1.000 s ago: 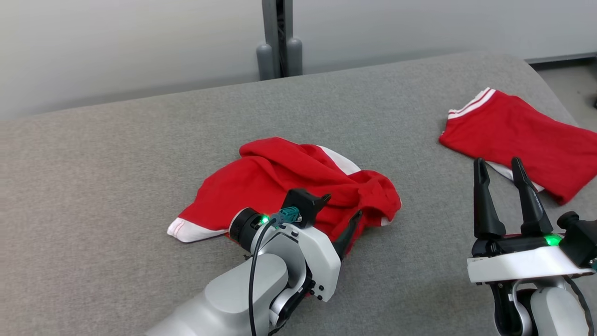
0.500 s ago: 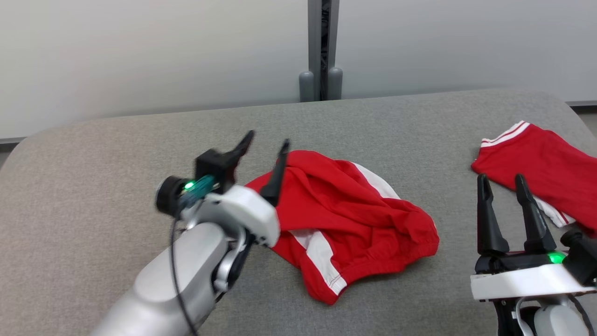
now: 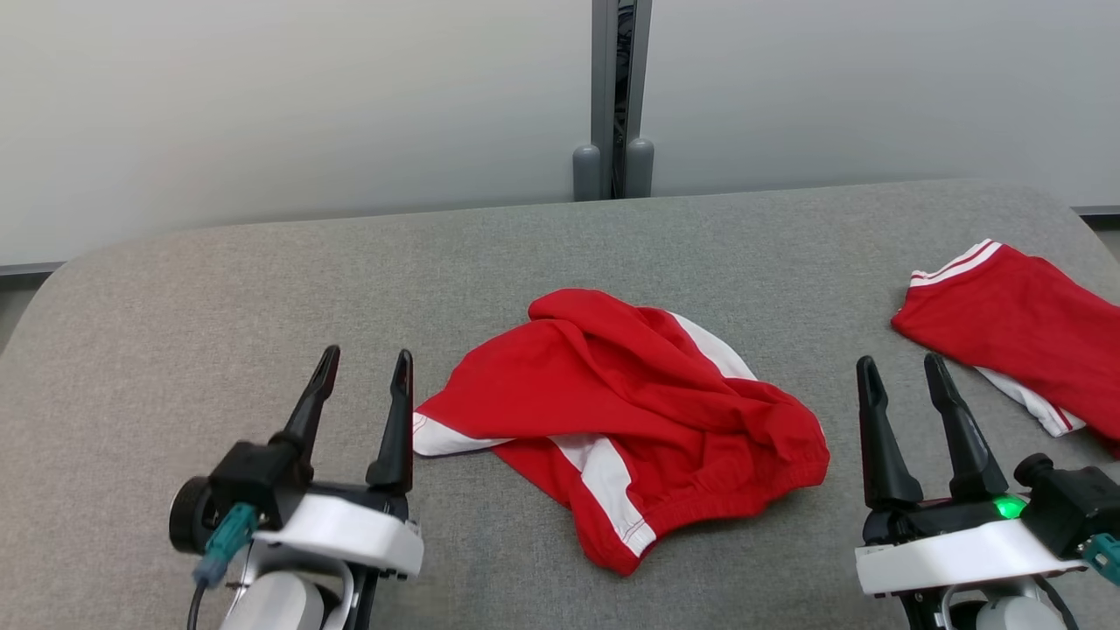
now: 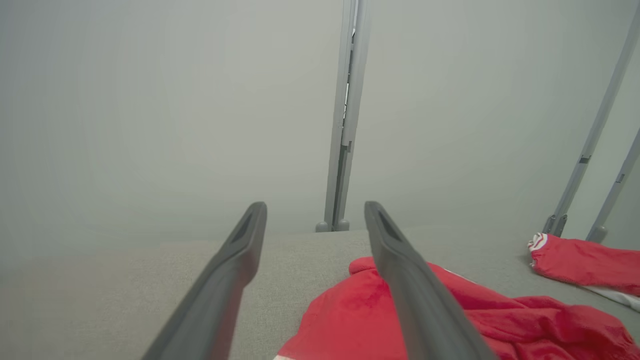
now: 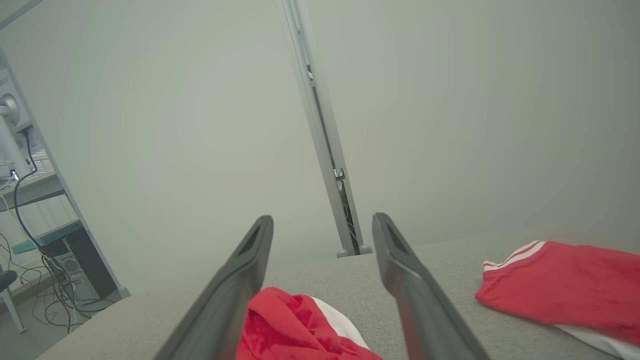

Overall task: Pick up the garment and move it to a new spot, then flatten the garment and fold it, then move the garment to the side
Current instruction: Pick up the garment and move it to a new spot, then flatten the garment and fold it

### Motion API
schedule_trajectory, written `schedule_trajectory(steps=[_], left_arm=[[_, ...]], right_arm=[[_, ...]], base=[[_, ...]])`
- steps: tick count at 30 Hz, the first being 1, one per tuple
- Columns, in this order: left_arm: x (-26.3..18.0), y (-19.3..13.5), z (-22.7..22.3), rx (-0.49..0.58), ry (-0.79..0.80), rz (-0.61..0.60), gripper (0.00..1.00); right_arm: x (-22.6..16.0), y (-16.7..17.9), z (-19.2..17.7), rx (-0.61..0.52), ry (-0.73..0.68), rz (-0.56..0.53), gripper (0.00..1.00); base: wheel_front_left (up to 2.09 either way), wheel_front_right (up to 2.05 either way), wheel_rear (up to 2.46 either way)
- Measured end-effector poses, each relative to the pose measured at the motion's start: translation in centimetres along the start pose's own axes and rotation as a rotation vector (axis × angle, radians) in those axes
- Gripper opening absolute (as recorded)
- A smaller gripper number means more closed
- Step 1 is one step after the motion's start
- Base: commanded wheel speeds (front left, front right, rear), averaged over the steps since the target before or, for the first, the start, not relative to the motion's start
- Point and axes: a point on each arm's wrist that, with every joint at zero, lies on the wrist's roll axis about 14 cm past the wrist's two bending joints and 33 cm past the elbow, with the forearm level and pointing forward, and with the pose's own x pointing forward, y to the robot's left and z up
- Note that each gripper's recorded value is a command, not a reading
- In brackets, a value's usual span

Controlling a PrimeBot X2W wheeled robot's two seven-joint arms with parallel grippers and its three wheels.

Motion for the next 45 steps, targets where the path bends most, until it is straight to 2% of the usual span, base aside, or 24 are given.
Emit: schedule_trajectory(steps=[12, 25, 28, 31, 39, 45], left_arm=[[-2.8, 1.7, -1.2, 0.036, 0.008, 0.051, 1.00], [-2.9, 2.6, -1.0, 0.041, 0.002, 0.057, 1.00], [-3.0, 2.6, -1.1, 0.031, 0.004, 0.060, 1.00], [-3.1, 2.5, -1.4, 0.026, 0.012, 0.059, 1.00], [-3.1, 2.8, -2.3, 0.023, 0.039, 0.067, 1.00], [-3.1, 3.4, -2.5, 0.026, 0.047, 0.084, 1.00]], right_arm=[[-1.0, -0.1, -1.6, 0.019, 0.051, -0.013, 1.00], [-1.2, 0.8, -2.7, 0.040, 0.084, 0.012, 1.00], [-1.9, 2.6, -4.9, 0.077, 0.154, 0.053, 1.00], [-3.0, 4.0, -7.4, 0.190, 0.237, 0.059, 1.00], [-4.7, 8.5, -12.0, 0.266, 0.421, 0.171, 1.00], [-5.9, 10.2, -14.7, 0.310, 0.535, 0.207, 1.00]], base=[[0.00, 0.00, 0.00], [0.00, 0.00, 0.00], [0.00, 0.00, 0.00], [0.00, 0.00, 0.00], [0.00, 0.00, 0.00], [0.00, 0.00, 0.00]])
